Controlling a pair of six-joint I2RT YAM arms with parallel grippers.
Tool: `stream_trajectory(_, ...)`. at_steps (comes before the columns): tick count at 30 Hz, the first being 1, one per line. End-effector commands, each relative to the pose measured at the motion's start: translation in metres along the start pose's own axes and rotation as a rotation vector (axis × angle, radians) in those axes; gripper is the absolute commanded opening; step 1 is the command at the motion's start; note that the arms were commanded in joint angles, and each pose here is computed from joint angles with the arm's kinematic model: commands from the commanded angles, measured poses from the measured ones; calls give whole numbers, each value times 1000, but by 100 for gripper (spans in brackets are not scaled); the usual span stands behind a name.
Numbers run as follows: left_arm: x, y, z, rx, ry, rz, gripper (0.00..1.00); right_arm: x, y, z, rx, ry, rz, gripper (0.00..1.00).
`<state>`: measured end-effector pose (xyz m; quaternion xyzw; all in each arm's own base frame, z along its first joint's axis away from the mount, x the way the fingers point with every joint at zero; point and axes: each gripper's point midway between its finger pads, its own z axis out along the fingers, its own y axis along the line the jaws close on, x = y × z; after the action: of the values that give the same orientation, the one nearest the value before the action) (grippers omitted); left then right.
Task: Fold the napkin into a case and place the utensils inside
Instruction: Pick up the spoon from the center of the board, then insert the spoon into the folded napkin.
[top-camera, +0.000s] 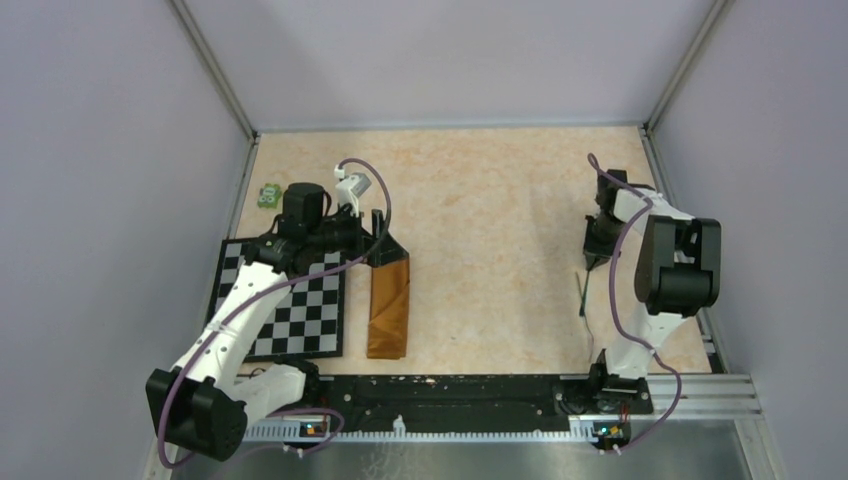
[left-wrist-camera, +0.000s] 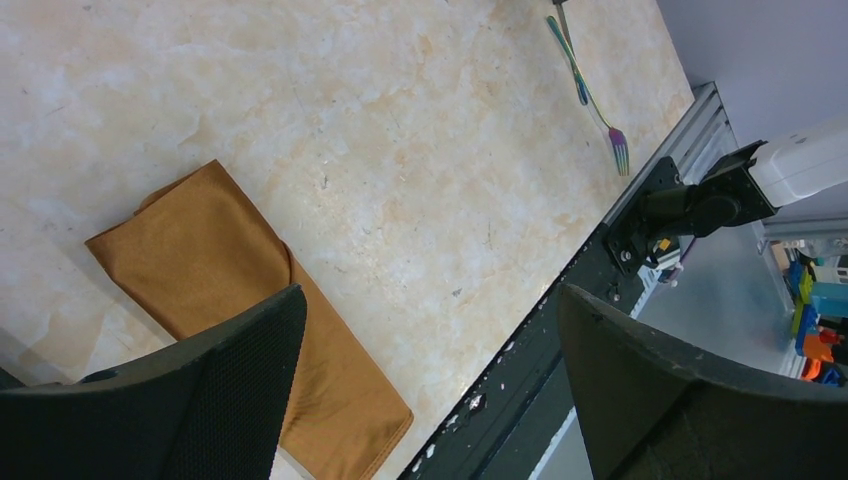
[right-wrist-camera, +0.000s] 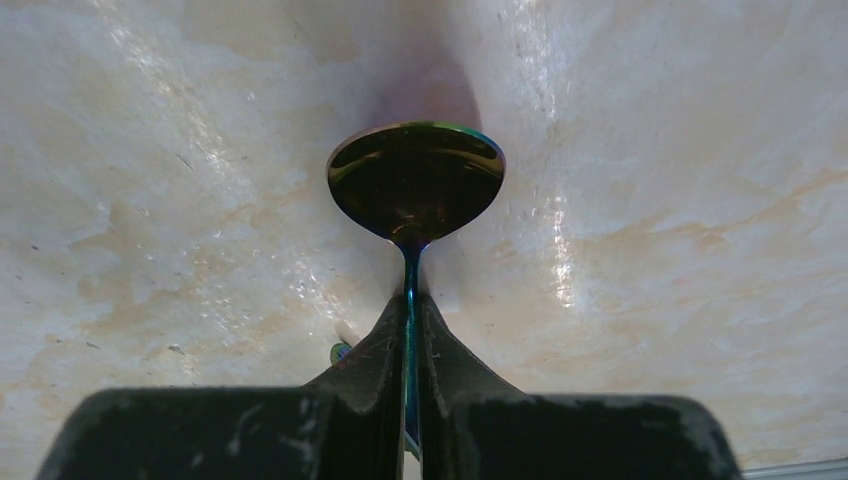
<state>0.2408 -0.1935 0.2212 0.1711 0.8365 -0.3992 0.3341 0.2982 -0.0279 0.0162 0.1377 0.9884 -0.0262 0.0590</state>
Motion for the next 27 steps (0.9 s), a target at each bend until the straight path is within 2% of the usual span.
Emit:
stream_trajectory(1,-12,-4,-5,-7,-32,39,98,-57,13,4,-22,-172,-11,0)
stream_trajectory(5,-6,7,-1,-63,-25,-26,99,-102,18,-27,-17,-324,32,0)
stream_trajectory(7,-1,17,0,-114,-19,-81,99,-122,14,-47,41,-400,102,0)
stream_trajectory(10,14,45,4,-253,-17,-222,99,-143,13,-75,115,-515,210,0)
stream_trajectory(15,44,72,1,-444,16,-492,96,-152,53,-113,121,-629,288,0)
stream_trajectory(18,64,83,-5,-540,9,-615,92,-137,109,-128,36,-626,258,0)
stream_trajectory(23,99,90,-17,-622,35,-691,81,-82,219,-143,-99,-551,199,0)
stream_trajectory(25,110,85,-19,-610,71,-716,72,-55,270,-145,-188,-513,154,0)
stream_trajectory(27,119,77,-19,-577,95,-738,59,-32,318,-145,-263,-475,88,0)
